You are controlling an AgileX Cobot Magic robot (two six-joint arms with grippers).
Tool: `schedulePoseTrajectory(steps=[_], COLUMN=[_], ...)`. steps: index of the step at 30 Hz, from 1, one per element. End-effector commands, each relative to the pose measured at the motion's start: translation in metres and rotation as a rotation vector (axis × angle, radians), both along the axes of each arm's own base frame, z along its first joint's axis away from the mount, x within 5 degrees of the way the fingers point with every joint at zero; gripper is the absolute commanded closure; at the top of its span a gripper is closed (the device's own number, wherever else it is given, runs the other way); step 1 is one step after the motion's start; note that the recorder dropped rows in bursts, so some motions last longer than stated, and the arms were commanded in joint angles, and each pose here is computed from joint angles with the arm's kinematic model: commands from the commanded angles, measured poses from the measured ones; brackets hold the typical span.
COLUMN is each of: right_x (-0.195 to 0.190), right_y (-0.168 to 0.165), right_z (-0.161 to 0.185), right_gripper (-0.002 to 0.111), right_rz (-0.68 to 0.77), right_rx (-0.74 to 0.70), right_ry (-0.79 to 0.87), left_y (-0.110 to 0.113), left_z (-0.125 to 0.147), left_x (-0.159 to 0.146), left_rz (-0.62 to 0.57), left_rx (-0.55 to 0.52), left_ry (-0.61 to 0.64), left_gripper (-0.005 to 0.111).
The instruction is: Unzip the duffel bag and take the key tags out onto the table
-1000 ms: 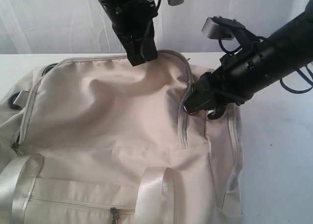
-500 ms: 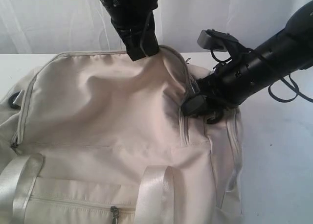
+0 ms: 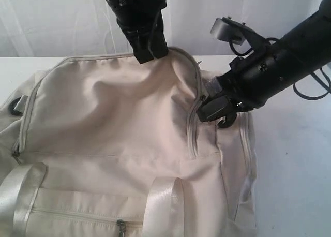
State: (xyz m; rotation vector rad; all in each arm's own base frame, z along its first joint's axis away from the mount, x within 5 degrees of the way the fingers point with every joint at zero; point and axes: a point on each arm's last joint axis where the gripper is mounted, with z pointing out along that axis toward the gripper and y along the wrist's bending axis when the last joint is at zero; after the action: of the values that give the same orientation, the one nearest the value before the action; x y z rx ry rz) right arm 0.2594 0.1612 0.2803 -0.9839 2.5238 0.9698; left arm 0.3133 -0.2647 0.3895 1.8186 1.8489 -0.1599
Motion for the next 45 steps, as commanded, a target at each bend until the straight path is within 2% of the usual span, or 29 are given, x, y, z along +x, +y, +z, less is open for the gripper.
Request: schedulePoseTrajectory(steps=[1, 11, 23, 34, 38, 42, 45], right_x=[-0.014, -0.041, -0.044, -0.073, -0.082, -0.083, -0.083], right_y=[-0.002, 0.015, 0.016, 0.027, 0.025, 0.025, 0.025], right_z=[0.013, 0.015, 0.014, 0.014, 0.010, 0.010, 0.010], right_gripper=[0.108, 0.108, 0.108, 0.108, 0.108, 0.108, 0.097], right_rz=[0.054, 0.183, 0.198, 0.345, 0.375, 0.385, 0.385], right_rx=[0.017, 0.014, 0.004, -0.102, -0.174, -0.176, -0.176], right_ry=[0.029, 0.053, 0.049, -0.020, -0.036, -0.045, -0.045], left_y=[0.002, -0.003, 0.010, 0.011, 0.012, 0.012, 0.013], left_z=[-0.006, -0.018, -0.019, -0.018, -0.018, -0.019, -0.020], left_x=[-0.002, 0.021, 0.032, 0.034, 0.034, 0.033, 0.031], left_rz=[0.003, 0.155, 0.286, 0.302, 0.315, 0.315, 0.318], left_rx=[0.036, 0.013, 0.118, 0.123, 0.122, 0.130, 0.137], left_ry=[0.061, -0.021, -0.123, -0.139, -0.132, -0.121, -0.102], left_gripper=[0.107, 0.107, 0.107, 0.107, 0.107, 0.107, 0.107])
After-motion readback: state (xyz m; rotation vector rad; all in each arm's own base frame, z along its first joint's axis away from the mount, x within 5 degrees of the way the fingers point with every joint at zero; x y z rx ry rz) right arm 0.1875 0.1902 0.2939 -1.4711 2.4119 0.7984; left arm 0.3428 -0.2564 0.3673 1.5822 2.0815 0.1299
